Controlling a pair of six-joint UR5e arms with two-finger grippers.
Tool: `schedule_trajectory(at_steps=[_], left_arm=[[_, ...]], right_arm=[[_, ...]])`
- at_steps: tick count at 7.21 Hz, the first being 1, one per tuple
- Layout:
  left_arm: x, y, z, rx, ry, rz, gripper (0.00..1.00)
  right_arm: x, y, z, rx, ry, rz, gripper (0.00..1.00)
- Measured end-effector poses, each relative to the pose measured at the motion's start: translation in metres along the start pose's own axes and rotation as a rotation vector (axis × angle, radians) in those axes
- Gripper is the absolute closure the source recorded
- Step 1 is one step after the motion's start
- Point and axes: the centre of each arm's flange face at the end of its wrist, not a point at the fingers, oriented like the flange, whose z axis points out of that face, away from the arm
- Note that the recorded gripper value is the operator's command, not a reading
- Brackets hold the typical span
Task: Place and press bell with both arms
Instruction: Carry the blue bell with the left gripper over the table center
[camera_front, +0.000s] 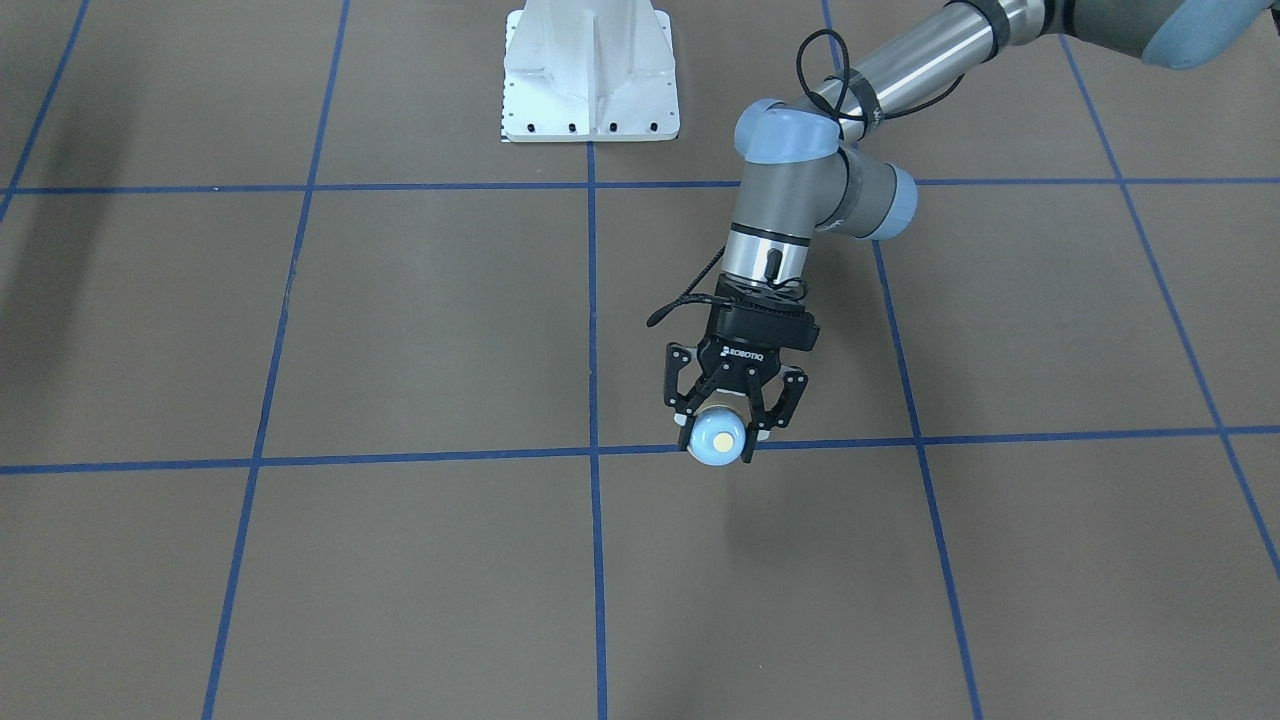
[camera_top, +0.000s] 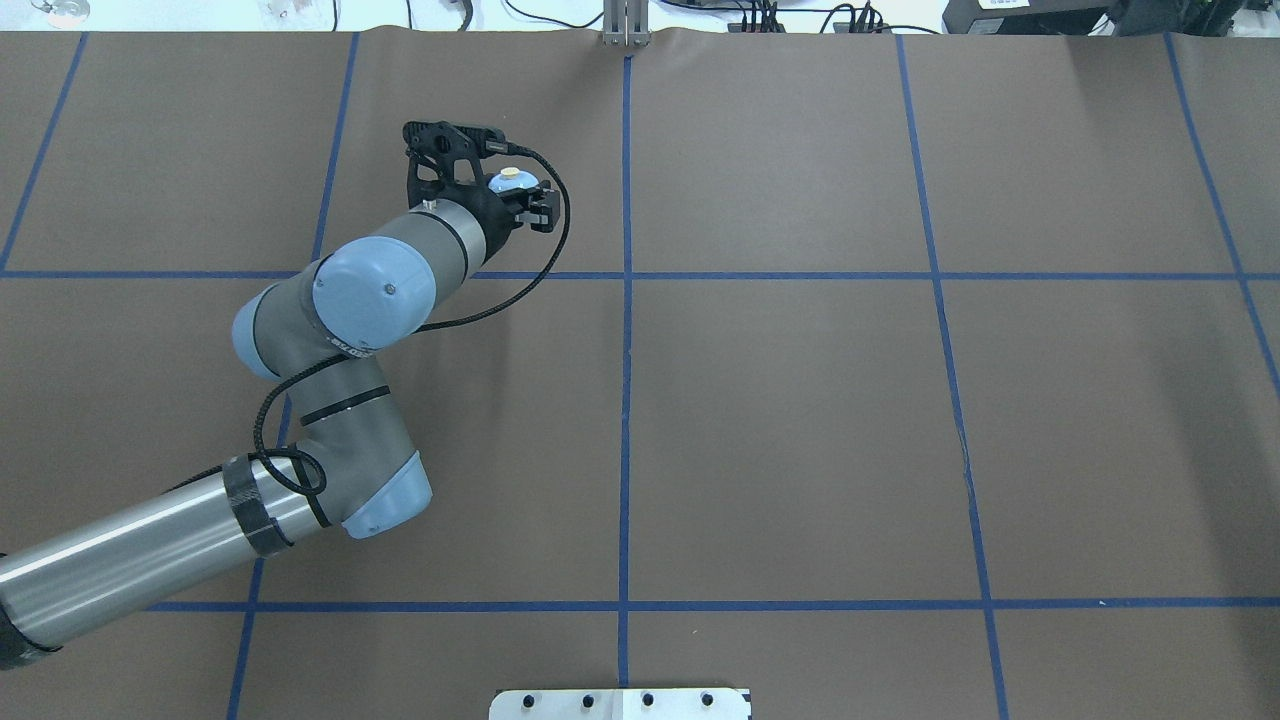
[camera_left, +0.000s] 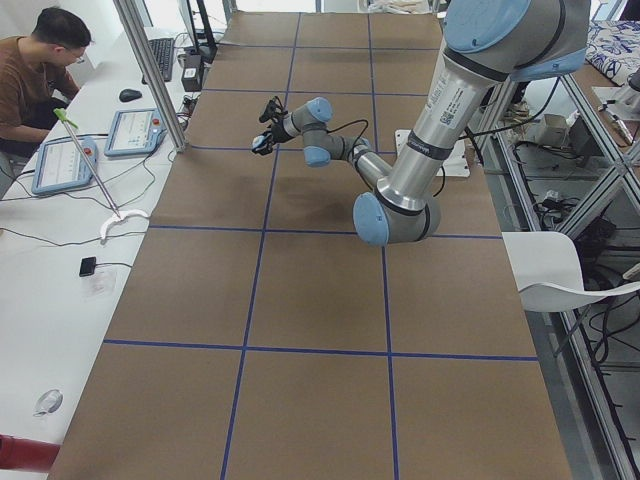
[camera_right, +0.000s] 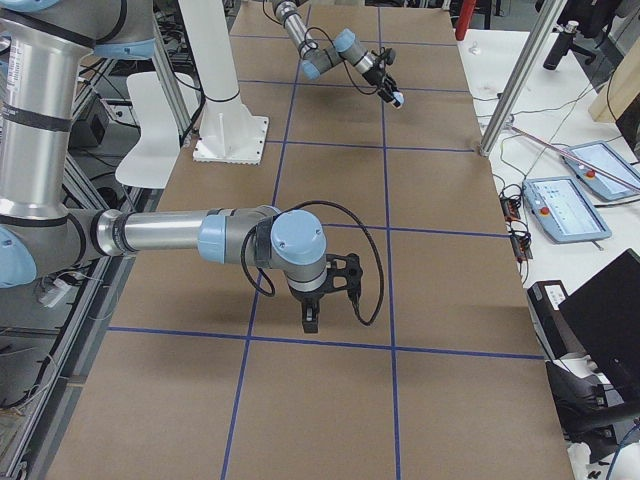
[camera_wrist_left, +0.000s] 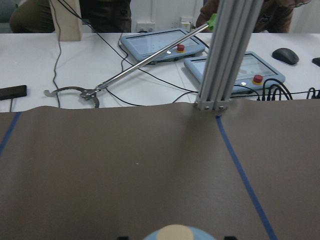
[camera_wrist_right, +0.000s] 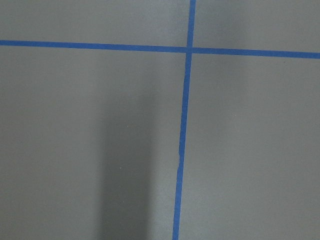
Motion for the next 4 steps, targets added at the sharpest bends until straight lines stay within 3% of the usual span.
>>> schedule_trajectory(at_steps=[4], left_arm=[[0.091,0.064,0.024,0.040,0.049,0.008,1.00]], right_arm=[[0.000,0.000,0.001,0.005,-0.009,0.017,0.00]])
